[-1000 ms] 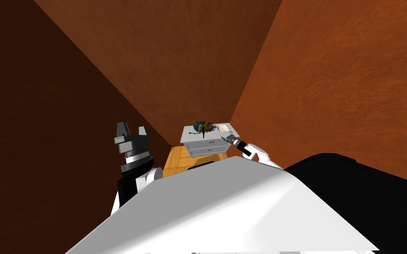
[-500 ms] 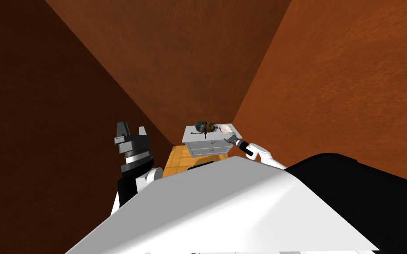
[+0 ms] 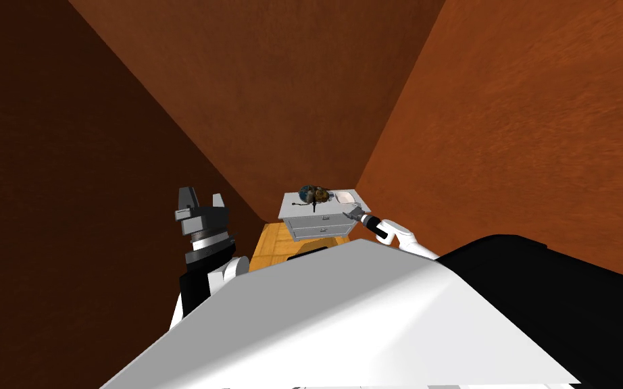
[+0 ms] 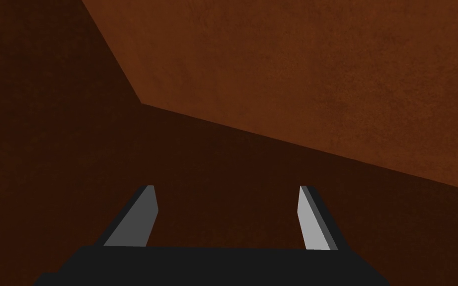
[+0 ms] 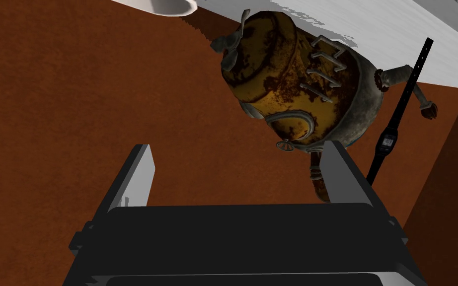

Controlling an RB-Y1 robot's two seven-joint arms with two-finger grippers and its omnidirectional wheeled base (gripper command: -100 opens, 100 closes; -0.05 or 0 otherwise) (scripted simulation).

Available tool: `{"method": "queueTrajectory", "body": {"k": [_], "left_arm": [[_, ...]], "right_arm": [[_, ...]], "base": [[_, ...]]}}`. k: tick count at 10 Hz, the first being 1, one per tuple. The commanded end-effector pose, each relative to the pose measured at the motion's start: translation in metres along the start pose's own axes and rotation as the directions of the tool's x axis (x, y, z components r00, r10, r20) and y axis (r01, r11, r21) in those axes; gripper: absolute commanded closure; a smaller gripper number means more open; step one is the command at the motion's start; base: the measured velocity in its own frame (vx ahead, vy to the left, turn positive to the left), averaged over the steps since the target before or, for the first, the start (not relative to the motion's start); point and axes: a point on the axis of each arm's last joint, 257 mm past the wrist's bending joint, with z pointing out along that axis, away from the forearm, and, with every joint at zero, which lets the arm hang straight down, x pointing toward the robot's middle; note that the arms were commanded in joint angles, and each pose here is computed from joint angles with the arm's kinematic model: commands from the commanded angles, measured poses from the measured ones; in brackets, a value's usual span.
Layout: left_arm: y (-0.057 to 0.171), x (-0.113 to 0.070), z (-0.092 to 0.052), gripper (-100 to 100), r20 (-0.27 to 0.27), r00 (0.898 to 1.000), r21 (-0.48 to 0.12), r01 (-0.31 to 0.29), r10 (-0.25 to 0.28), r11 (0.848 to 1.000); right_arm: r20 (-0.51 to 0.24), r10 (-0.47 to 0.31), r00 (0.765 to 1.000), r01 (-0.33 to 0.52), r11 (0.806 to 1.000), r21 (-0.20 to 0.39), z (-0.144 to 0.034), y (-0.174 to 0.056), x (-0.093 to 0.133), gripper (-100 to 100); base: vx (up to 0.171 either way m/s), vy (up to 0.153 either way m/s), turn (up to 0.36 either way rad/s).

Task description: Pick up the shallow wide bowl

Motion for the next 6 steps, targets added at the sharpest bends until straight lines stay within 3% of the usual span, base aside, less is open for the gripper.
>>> {"method": "queueTrajectory", "body": {"k": [1,2,4,6], "left_arm": [[0.000,0.000,0.000,0,0.000,1.000,0.000,0.000,0.000,1.000],[0.000,0.000,0.000,0,0.000,1.000,0.000,0.000,0.000,1.000],[0.000,0.000,0.000,0,0.000,1.000,0.000,0.000,0.000,1.000],[0.000,0.000,0.000,0,0.000,1.000,0.000,0.000,0.000,1.000]], "right_arm": [[0.000,0.000,1.000,0.000,1.000,0.000,0.000,0.000,0.000,-100],[-0.040,-0.061,0.997,0.062,0.998,0.007,-0.004,-0.009,0.012,-100],[-0.072,-0.106,0.992,0.108,0.994,0.011,-0.008,-0.016,0.022,-100],[-0.072,-0.106,0.992,0.108,0.994,0.011,-0.008,-0.016,0.022,-100]], "base": [[0.000,0.000,0.000],[0.000,0.000,0.000],[0.000,0.000,0.000],[0.000,0.000,0.000]]}}
